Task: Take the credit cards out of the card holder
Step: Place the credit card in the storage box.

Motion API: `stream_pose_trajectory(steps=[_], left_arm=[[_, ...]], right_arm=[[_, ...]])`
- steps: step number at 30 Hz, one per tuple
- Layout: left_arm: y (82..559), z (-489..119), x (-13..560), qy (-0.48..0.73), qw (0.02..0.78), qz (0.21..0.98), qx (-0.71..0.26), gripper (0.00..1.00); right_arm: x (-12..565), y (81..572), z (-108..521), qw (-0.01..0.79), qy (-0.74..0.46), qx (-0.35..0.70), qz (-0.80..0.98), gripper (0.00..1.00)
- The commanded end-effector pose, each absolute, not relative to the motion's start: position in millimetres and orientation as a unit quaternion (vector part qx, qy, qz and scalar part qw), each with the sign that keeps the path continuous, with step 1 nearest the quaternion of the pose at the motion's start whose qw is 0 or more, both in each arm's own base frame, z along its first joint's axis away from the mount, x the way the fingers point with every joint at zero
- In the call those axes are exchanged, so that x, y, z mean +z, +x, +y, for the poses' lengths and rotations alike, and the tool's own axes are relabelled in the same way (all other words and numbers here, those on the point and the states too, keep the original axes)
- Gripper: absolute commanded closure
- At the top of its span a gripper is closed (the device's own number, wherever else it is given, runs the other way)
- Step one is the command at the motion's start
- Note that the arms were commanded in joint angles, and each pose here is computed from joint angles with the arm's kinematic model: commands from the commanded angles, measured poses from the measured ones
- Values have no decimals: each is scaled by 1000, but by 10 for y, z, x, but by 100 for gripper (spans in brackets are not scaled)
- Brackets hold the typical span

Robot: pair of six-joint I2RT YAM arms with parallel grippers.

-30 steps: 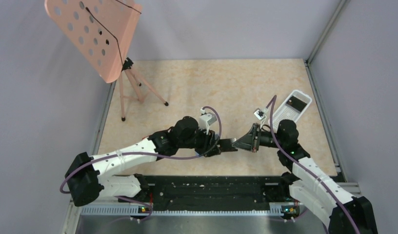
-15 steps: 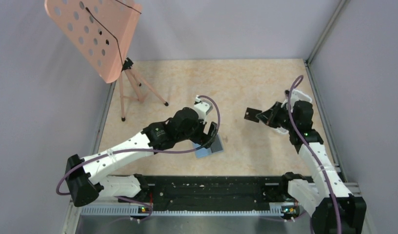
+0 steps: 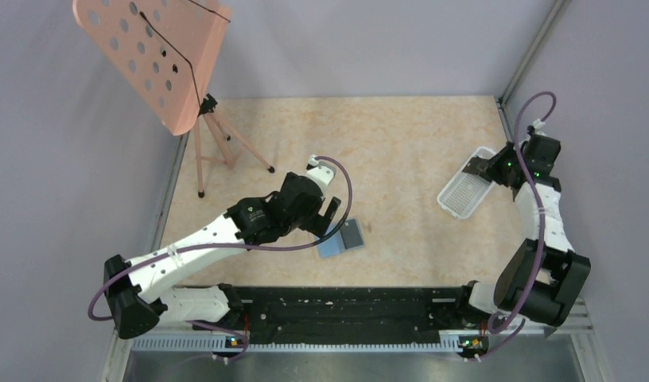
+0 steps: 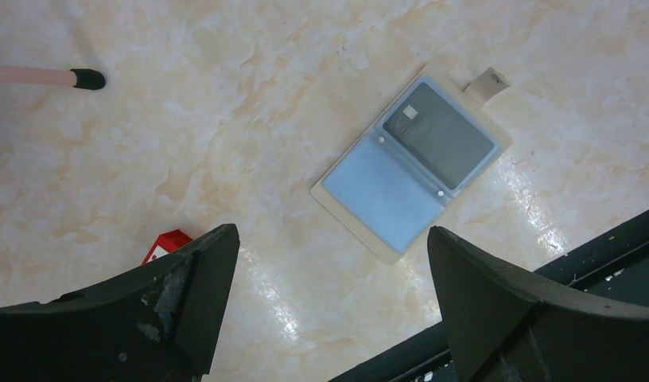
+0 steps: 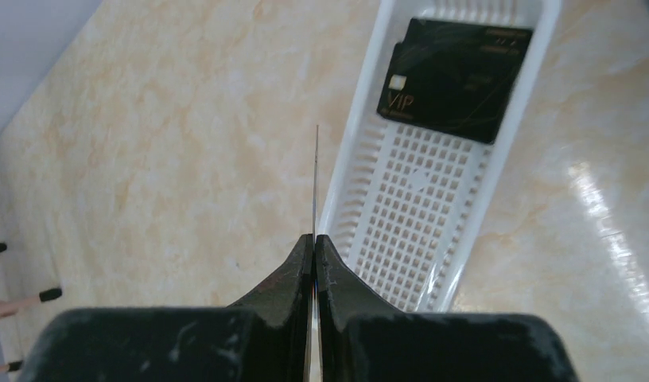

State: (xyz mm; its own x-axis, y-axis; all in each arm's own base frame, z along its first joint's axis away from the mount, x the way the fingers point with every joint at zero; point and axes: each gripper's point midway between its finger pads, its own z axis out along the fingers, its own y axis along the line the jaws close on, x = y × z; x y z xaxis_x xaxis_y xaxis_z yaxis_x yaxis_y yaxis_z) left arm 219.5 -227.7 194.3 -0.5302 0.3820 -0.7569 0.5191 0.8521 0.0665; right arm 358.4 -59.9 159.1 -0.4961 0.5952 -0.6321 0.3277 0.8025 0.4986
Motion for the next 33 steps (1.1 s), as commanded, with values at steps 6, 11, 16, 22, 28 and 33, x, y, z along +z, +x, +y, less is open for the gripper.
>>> stream_pose_trajectory(steps=[6, 11, 16, 22, 28, 33], left_arm=[[2181, -2138, 2074, 259, 437, 858, -75, 6], [2156, -2121, 2050, 261, 435, 858, -76, 6], [2157, -2134, 2035, 264, 435, 857, -76, 6], [2160, -2158, 1961, 271, 426, 860, -70, 7], [2162, -2155, 1953, 275, 427, 859, -64, 7], [2148, -2175, 1956, 279, 427, 857, -71, 8]], right_arm=[[1575, 3787, -1350, 417, 331, 79, 843, 100], [1439, 3884, -1427, 401, 328, 116, 847, 100], [1295, 3923, -1498, 392, 329, 133, 849, 100], [1213, 4001, -1476, 391, 321, 174, 845, 100], [1231, 4127, -1454, 401, 310, 223, 833, 100], [1237, 4198, -1509, 406, 314, 242, 823, 100]])
